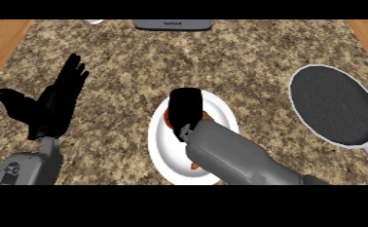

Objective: Pick the tomato from the plate and place it in the pan

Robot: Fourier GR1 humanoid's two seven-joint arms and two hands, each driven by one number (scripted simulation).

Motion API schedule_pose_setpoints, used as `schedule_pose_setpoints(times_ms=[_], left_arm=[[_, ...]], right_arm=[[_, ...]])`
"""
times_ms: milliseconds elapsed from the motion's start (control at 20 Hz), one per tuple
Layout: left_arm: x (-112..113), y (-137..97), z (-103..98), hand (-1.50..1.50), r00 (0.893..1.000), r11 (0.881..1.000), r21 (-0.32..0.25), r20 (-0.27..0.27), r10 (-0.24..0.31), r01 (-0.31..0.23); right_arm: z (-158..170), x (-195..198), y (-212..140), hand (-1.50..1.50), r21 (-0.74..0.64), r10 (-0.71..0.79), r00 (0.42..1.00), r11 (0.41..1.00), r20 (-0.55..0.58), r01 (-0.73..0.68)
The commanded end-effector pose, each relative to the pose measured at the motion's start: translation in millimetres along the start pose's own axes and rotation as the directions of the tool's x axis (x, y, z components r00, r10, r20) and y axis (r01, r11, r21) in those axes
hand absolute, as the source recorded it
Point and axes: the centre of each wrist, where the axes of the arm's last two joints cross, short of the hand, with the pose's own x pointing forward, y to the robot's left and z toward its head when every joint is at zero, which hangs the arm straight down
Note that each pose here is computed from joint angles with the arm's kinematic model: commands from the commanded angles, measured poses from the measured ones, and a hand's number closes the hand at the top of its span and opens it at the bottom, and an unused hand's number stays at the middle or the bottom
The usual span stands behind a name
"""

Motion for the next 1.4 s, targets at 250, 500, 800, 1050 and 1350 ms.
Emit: schedule_pose_setpoints(times_ms=[250, 500, 800, 1050, 1350], left_arm=[[1.7, 22.4, 12.4, 0.00, 0.999, 0.998, 0.059, -0.032, -0.005, 0.007], [-2.0, 21.3, 13.9, 0.00, 0.999, 0.997, 0.079, -0.034, 0.005, -0.002], [-2.3, 26.0, 17.6, 0.00, 0.999, 0.996, 0.085, -0.046, 0.022, -0.018], [-1.5, 22.6, 25.8, 0.00, 0.999, 0.997, 0.079, -0.043, 0.005, -0.002], [6.8, 19.4, 18.3, 0.00, 1.000, 0.999, 0.041, 0.004, -0.013, 0.013]], right_arm=[[74.1, -32.0, 34.2, 1.50, 0.099, -0.076, 0.951, 0.994, 0.298, 0.048], [108.7, -101.6, 21.1, 1.50, -0.014, -0.023, 0.890, 0.999, 0.455, 0.033], [154.7, -144.0, -54.7, 1.50, -0.388, 0.073, 0.882, 0.913, 0.466, 0.130], [220.6, -180.1, -90.2, 1.50, -0.460, 0.055, 0.891, 0.870, 0.450, 0.179], [214.1, -207.2, -116.9, 1.50, -0.483, -0.029, 0.927, 0.847, 0.375, 0.222]])
